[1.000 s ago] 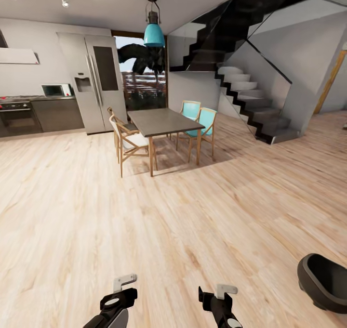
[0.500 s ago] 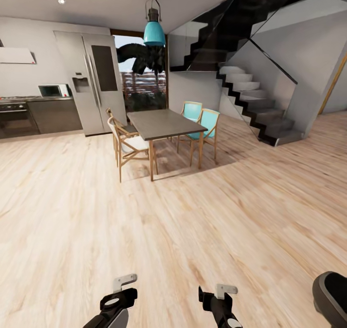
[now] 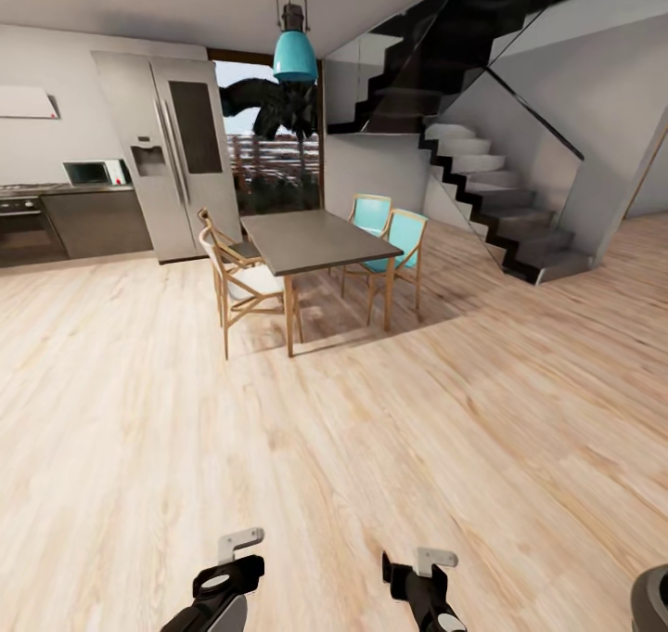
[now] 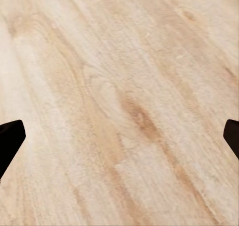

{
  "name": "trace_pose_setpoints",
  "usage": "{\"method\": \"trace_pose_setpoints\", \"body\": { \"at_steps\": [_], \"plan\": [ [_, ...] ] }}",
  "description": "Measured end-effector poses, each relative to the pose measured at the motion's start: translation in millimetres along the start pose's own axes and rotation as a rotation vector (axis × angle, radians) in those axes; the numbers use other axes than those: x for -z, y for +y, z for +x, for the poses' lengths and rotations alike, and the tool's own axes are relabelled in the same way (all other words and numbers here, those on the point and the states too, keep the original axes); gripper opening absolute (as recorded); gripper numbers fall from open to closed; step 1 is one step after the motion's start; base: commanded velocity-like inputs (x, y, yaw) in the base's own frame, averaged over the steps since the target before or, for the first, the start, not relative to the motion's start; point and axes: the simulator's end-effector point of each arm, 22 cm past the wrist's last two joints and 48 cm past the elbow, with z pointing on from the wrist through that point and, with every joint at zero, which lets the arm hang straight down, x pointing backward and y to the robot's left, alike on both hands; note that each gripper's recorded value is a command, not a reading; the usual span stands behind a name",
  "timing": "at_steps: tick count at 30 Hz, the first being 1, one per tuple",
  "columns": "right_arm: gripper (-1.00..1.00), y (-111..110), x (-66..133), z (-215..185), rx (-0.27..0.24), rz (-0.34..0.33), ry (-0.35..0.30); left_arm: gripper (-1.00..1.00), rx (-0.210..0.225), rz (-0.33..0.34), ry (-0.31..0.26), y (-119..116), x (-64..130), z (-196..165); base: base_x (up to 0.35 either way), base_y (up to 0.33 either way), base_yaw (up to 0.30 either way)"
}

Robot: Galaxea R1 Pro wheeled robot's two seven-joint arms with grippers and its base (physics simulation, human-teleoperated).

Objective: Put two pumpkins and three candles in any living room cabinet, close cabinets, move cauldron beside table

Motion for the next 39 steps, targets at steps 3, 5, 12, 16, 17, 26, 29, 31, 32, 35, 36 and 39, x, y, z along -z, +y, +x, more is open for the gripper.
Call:
{"method": "trace_pose_setpoints", "body": {
  "at_steps": [3,5,12,16,17,26,29,31,32,35,36,39],
  "plan": [
    [1.00,-0.2,-0.2,0.0,0.000,0.000,-0.002,1.00,0.000,0.000,0.002,0.1,-0.4,0.7,0.312,0.000,0.000],
    [1.00,-0.2,-0.2,-0.1,0.000,0.001,-0.003,1.00,0.000,0.000,0.002,0.1,-0.4,0.9,0.312,0.000,0.000],
    [1.00,-4.2,-0.2,1.9,-0.032,0.017,0.006,1.00,0.000,0.001,0.003,-0.8,-0.3,1.2,0.312,0.000,0.000],
    [1.00,-7.5,-0.2,3.6,-0.073,0.031,0.013,1.00,0.001,0.001,0.003,-0.7,-0.3,1.3,0.312,0.000,0.000],
    [1.00,-7.9,-0.2,3.9,-0.078,0.033,0.014,1.00,0.001,0.000,0.003,-0.4,-0.4,1.2,0.312,0.000,0.000],
    [1.00,-6.4,-0.4,5.7,-0.089,0.032,0.019,1.00,-0.001,-0.001,0.004,0.0,-1.1,1.8,0.234,0.000,-0.080],
    [1.00,-6.0,-0.7,7.1,-0.087,0.030,0.023,1.00,-0.002,-0.001,0.007,0.1,-1.8,2.8,0.026,0.000,-0.227],
    [1.00,-6.6,-0.9,8.0,-0.086,0.031,0.024,1.00,-0.002,-0.001,0.008,0.1,-2.1,3.5,0.006,0.000,-0.236],
    [1.00,-6.8,-1.0,8.4,-0.086,0.031,0.025,1.00,-0.002,-0.002,0.009,0.2,-2.3,3.8,0.003,0.000,-0.237],
    [1.00,-7.1,-1.3,9.6,-0.086,0.032,0.028,1.00,-0.003,-0.002,0.011,0.3,-2.9,4.9,0.001,0.000,-0.238],
    [1.00,-7.2,-1.3,10.0,-0.086,0.032,0.029,1.00,-0.003,-0.002,0.012,0.4,-3.1,5.2,0.001,0.000,-0.238],
    [1.00,-7.5,-1.6,11.3,-0.086,0.033,0.031,1.00,-0.003,-0.003,0.015,0.4,-3.6,6.3,0.000,0.000,-0.238]
  ]
}}
